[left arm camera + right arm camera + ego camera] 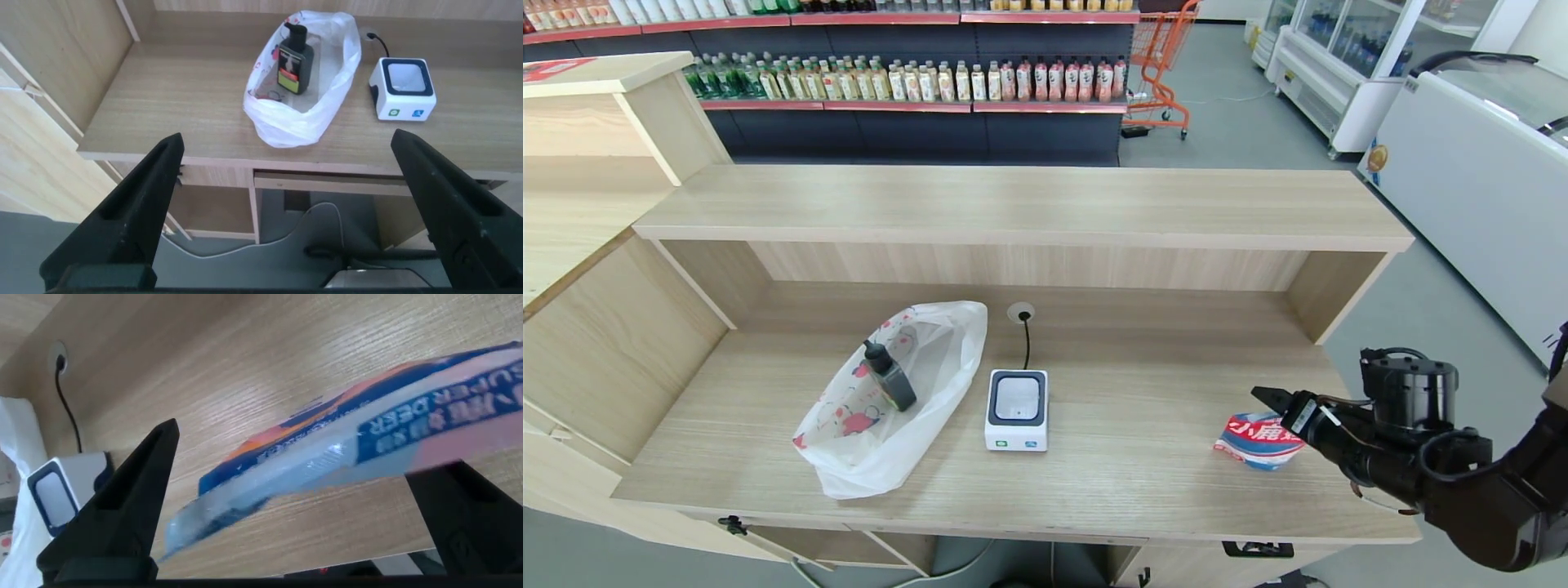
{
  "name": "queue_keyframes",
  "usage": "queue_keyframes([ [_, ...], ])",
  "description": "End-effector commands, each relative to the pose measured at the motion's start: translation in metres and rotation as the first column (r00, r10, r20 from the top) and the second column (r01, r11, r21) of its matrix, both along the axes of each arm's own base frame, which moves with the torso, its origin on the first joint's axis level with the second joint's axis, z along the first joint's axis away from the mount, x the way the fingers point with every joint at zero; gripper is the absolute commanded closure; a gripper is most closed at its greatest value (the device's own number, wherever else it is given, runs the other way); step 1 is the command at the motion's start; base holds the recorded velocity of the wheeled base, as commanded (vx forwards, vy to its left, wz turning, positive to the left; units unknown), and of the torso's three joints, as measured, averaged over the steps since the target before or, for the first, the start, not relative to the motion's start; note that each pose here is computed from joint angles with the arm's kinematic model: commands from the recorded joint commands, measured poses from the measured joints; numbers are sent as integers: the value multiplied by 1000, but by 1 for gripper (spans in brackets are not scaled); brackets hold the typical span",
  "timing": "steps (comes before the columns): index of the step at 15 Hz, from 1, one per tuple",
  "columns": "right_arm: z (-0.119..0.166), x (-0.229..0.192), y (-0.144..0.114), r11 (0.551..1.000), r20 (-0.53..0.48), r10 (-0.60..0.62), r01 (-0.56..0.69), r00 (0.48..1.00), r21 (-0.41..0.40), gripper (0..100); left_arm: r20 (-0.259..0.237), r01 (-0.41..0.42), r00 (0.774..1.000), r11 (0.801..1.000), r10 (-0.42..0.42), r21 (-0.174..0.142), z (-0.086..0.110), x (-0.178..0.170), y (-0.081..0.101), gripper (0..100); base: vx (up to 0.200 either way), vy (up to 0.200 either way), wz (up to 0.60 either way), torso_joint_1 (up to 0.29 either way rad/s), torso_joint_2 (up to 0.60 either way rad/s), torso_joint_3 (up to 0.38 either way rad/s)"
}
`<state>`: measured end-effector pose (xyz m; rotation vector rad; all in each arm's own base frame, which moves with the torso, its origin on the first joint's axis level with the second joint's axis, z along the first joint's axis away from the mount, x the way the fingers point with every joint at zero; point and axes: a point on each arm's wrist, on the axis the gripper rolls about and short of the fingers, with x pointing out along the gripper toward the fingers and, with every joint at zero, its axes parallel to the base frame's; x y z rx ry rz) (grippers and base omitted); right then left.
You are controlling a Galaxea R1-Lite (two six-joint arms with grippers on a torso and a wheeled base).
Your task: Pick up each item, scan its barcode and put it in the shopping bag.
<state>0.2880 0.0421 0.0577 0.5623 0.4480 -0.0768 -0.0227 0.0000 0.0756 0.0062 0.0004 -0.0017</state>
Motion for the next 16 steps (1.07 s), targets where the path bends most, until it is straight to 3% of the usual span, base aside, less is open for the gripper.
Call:
queue_keyframes([
  [1,-17,8,-9,999,-50,-33,32,998,-14,0,0,0,1000,1000,0,0,0,0,0,0,0,0,0,0,0,0],
  [7,-55,44,-8,996,-94,-12,4,996,-88,0,0,0,1000,1000,0,0,0,0,0,0,0,0,0,0,0,0],
  [8,-56,47,-8,995,-92,-9,0,996,-97,100,0,0,1000,1000,0,0,0,0,0,0,0,0,0,0,0,0],
  [10,-58,51,-5,992,-64,-4,-5,998,-129,100,0,0,1000,1000,0,0,0,0,0,0,0,0,0,0,0,0],
  [13,-66,50,-6,961,-51,62,-74,997,-268,100,0,0,1000,1000,0,0,0,0,0,0,0,0,0,0,0,0],
  [16,-54,45,-6,933,5,107,-99,994,-346,100,0,0,1000,1000,0,0,0,0,0,0,0,0,0,0,0,0],
])
